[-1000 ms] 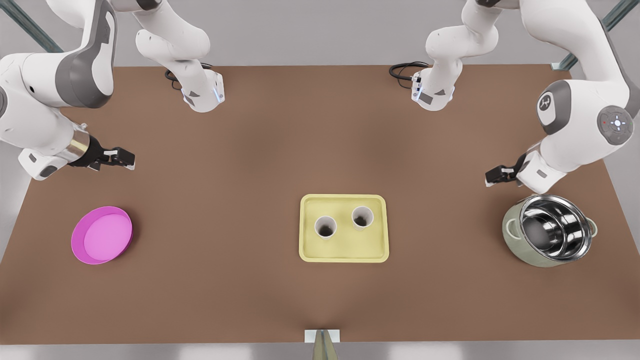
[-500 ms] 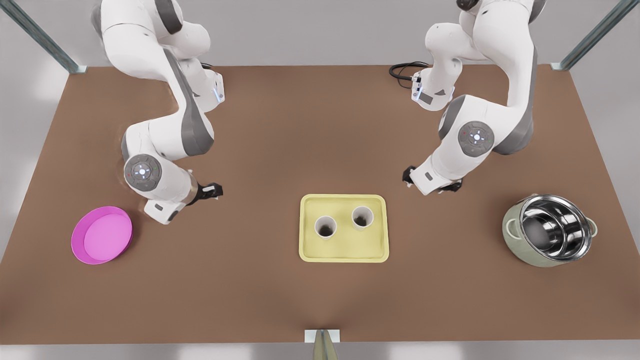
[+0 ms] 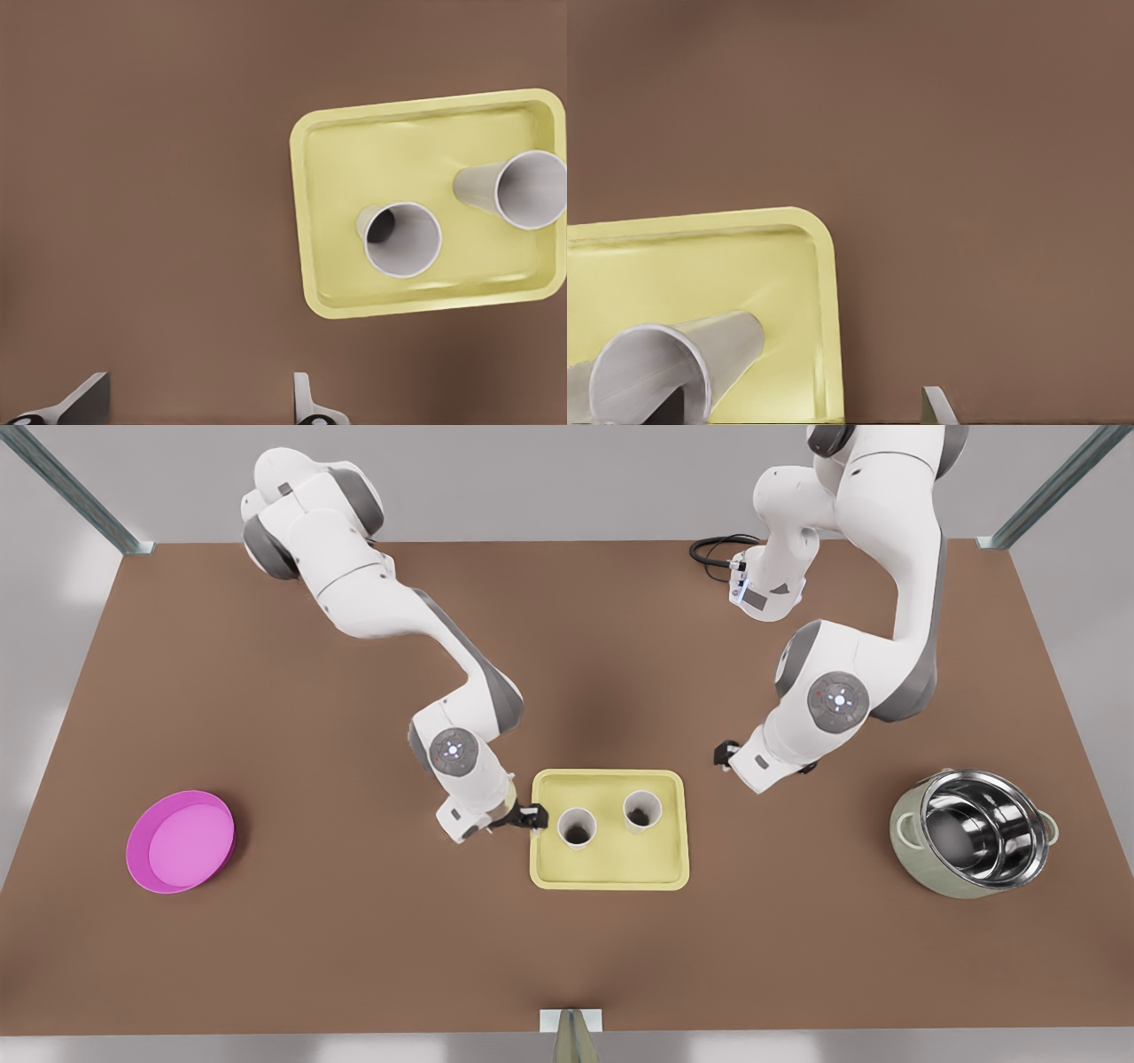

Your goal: Use the left arm to pick up the white IKEA cup from the tray and place it on the middle-left position; use the right arm to pick up the white IKEA cup from the tray and place it on the middle-right position

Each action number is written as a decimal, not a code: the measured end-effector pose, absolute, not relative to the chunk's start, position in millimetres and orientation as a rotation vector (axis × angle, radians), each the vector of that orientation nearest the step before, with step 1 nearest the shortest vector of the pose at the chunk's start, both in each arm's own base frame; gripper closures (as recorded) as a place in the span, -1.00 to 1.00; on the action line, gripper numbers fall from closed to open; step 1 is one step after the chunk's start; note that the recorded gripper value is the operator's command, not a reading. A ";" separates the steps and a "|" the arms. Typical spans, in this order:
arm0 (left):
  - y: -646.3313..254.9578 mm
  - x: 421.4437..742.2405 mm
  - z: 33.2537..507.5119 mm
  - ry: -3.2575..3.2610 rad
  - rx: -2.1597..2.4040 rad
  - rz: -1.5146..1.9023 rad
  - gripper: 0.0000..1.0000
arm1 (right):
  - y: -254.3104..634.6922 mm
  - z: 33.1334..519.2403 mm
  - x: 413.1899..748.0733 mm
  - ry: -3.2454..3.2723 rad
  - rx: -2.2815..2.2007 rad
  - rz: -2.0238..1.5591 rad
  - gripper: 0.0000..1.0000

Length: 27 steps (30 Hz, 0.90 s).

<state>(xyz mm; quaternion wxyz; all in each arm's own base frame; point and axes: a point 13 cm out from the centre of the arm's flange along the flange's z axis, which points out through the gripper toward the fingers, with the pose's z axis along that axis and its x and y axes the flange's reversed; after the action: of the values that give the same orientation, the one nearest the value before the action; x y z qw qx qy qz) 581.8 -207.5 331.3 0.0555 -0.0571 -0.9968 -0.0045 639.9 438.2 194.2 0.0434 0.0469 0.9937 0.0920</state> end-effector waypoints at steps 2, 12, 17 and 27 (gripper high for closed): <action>-209.3 581.3 330.1 -3.025 -0.165 -0.015 -1.00 | 458.6 193.4 628.7 3.029 0.177 0.300 -1.00; -211.4 580.1 323.6 -3.019 -0.125 -0.021 -1.00 | 505.9 140.5 621.7 2.982 0.397 0.389 -1.00; -201.8 520.6 276.5 -2.988 -0.146 -0.065 -1.00 | 508.3 129.1 628.8 2.953 0.492 0.421 -1.00; -333.1 561.6 229.4 -3.148 -0.260 0.032 -1.00 | 498.6 102.3 629.6 2.943 0.578 0.391 0.41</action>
<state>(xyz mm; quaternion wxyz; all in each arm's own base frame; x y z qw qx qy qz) 561.6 -333.1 229.4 -0.0087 -0.0822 -0.9965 0.0102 629.6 498.6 102.3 0.0583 0.1908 0.9714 0.1290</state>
